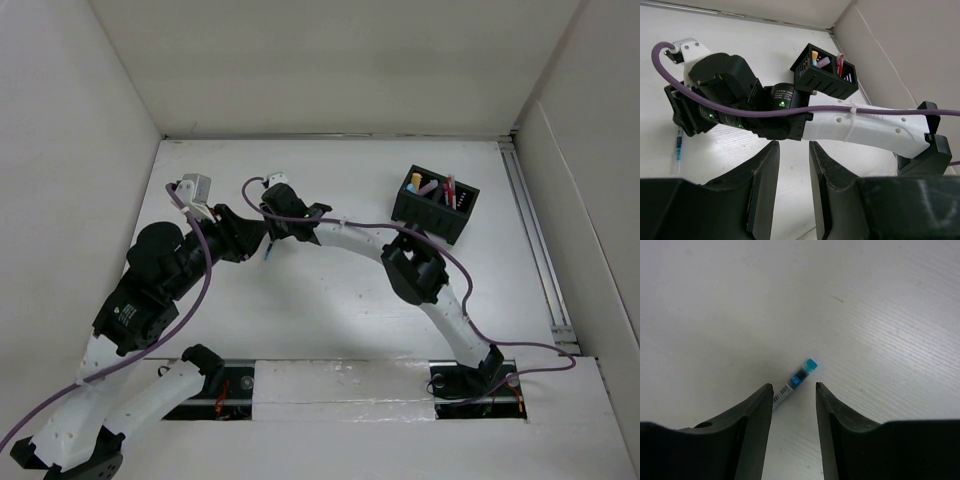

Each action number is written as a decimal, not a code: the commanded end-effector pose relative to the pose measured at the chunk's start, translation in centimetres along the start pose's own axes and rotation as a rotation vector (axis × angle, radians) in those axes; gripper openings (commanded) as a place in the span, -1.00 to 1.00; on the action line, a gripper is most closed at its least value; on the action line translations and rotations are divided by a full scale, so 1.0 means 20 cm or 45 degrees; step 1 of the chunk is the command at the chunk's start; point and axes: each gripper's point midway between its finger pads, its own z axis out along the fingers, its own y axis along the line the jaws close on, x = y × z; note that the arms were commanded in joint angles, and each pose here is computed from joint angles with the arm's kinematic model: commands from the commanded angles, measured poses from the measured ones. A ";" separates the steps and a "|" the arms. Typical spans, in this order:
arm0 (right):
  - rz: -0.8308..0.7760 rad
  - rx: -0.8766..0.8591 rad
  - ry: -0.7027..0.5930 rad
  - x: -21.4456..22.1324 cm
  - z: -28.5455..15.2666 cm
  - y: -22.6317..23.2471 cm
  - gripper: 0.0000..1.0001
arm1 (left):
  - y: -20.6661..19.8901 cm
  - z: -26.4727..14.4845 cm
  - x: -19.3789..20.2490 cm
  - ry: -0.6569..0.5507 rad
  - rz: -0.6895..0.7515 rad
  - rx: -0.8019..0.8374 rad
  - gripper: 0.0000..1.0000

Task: Organize the desk

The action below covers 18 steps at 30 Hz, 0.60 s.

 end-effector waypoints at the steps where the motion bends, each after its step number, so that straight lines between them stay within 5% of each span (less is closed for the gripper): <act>1: 0.015 -0.043 -0.080 -0.14 -0.01 0.11 -0.09 | -0.03 -0.02 -0.06 -0.056 0.013 0.024 -0.47; 18: 0.005 0.143 0.125 0.10 0.02 -0.01 -0.30 | -0.04 -0.03 -0.08 -0.080 0.027 0.029 -0.46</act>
